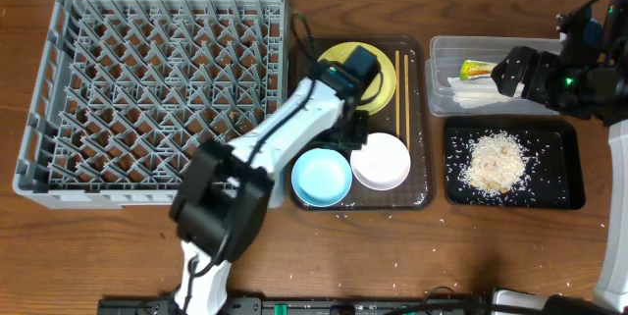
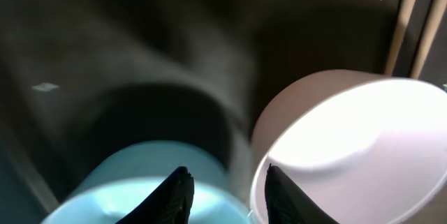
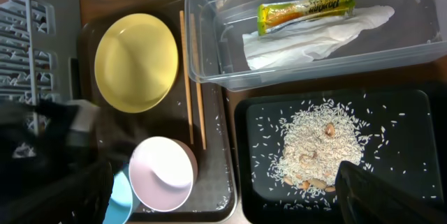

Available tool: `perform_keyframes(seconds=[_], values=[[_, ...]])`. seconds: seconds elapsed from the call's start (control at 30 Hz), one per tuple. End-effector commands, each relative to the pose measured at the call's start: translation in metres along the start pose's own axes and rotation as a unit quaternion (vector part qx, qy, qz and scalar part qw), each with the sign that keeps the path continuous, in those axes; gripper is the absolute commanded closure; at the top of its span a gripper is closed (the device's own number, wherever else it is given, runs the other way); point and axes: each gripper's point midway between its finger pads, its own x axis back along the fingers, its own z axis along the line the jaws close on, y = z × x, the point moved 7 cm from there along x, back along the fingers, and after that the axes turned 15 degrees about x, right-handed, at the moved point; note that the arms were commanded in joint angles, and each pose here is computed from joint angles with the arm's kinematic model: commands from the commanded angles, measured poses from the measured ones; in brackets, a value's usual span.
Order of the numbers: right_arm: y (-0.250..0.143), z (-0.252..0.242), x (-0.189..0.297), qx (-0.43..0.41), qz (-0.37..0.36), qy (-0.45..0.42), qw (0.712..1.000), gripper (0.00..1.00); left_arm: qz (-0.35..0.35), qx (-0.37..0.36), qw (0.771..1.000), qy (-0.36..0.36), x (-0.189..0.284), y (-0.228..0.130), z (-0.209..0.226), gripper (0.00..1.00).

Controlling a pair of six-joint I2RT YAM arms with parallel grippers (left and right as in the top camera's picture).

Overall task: Sort waste into correct bins and load items into the dishwasher
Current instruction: 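Reach the left gripper to the pink bowl and grasp its rim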

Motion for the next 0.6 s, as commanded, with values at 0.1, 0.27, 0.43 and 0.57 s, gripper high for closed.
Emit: perform_keyframes(seconds=[0.1,0.27,0.43,0.57], values=[[0.001,-0.001,0.003,-0.003,-0.004,-0.003,1.000,0.01,0.015,-0.035,0.999,-0.008,-0.030,-0.006,-0.017,0.63],[0.001,-0.001,0.003,-0.003,-0.004,-0.003,1.000,0.01,0.025,-0.033,0.999,0.000,-0.044,-0.006,-0.016,0.63],[0.001,-0.001,0.003,-0.003,-0.004,-0.003,1.000,0.01,0.034,-0.037,0.999,0.007,-0.053,-0.010,-0.017,0.76],[0.001,-0.001,0.003,-0.003,-0.004,-0.003,1.000,0.01,0.032,-0.039,0.999,0.005,-0.053,-0.010,-0.019,0.81]])
